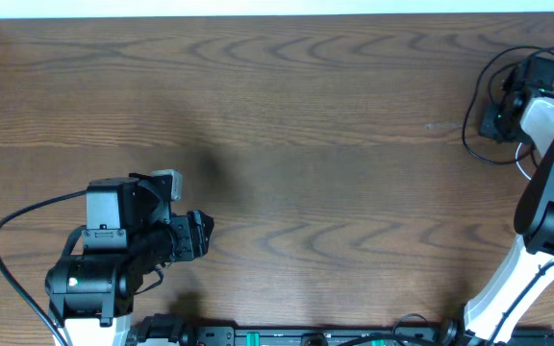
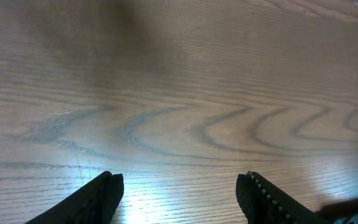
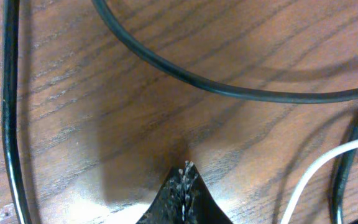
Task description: Untangle cables
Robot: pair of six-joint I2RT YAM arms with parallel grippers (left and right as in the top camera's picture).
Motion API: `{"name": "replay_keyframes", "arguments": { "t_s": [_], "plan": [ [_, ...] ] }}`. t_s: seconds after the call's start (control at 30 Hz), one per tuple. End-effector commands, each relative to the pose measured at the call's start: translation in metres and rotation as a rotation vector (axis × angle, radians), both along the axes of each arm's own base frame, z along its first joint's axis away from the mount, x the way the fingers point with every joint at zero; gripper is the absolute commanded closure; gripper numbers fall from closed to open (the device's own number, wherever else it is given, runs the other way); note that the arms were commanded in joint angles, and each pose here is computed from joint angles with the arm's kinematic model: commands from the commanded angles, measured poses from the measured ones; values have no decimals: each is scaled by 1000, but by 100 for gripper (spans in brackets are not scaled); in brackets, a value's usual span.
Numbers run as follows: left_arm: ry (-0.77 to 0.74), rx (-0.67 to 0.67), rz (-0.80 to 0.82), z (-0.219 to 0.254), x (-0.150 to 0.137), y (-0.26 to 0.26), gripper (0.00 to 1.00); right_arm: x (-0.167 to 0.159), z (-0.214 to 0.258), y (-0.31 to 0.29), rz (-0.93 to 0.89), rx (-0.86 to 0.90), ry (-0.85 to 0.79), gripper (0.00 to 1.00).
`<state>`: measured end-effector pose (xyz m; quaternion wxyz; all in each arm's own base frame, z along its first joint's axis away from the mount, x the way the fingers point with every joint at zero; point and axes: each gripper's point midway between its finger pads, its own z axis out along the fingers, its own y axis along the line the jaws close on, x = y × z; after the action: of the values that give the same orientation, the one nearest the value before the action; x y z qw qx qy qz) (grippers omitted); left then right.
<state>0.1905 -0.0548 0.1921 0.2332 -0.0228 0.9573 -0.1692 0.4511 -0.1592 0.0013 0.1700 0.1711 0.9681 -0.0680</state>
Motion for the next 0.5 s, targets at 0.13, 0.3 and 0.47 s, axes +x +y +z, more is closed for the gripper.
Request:
{"name": "replay_keyframes", "arguments": {
  "t_s": [0.13, 0.3, 0.47],
  "plan": [
    [-30, -6, -18, 5, 4, -2, 36, 23, 2, 61, 114, 373, -155, 97],
    [-29, -6, -18, 5, 4, -2, 36, 37, 8, 77, 142, 372, -198, 99],
    [-30, -6, -18, 5, 4, -2, 36, 41, 4, 80, 144, 262, -174, 99]
  ]
}}
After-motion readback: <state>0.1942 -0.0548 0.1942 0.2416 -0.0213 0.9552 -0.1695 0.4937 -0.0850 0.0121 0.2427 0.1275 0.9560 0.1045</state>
